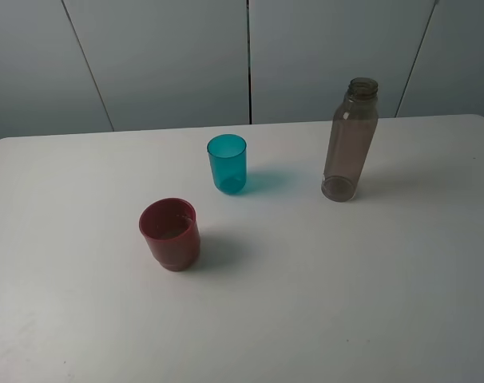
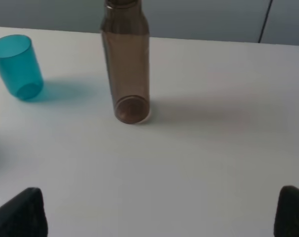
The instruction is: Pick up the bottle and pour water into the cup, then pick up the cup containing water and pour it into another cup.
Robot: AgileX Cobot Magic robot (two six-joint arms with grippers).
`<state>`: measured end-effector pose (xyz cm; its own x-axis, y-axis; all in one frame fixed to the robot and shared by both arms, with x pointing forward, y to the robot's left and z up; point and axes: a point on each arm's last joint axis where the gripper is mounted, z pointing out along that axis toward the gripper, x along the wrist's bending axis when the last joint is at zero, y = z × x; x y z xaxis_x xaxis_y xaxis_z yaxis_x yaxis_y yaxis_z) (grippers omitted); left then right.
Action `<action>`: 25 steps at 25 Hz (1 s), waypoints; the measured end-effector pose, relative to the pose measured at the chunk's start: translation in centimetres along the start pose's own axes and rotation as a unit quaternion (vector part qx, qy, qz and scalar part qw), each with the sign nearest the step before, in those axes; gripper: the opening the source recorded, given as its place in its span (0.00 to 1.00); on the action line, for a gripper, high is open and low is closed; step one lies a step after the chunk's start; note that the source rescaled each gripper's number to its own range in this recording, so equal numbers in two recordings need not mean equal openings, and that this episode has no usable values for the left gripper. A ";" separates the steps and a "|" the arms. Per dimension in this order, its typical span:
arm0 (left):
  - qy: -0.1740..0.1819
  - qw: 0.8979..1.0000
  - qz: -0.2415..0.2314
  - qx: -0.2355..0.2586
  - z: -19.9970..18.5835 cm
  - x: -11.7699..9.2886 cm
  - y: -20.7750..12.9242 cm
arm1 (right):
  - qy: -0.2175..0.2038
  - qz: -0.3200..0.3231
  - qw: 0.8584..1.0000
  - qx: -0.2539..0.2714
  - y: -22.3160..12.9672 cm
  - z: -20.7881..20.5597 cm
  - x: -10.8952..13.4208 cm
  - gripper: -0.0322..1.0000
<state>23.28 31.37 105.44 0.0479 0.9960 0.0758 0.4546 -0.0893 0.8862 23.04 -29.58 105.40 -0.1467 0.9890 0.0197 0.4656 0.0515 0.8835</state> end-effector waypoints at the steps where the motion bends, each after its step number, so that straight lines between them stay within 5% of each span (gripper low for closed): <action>1: 0.000 1.000 0.000 0.000 0.0 0.0 0.0 | -0.013 0.007 1.000 0.000 0.0 0.0 0.0 1.00; 7: 0.000 1.000 0.000 0.000 0.0 0.0 0.0 | -0.058 0.031 0.998 -0.001 0.0 0.1 0.1 1.00; 25: 0.000 1.000 -0.002 0.000 0.0 0.0 0.0 | -0.060 0.032 0.998 -0.001 0.0 0.1 0.1 1.00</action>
<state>23.28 31.37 105.44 0.0464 0.9963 0.0729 0.4548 -0.0860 0.8864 23.11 -29.47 105.40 -0.0109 0.9997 0.0202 0.4683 -0.0128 0.8835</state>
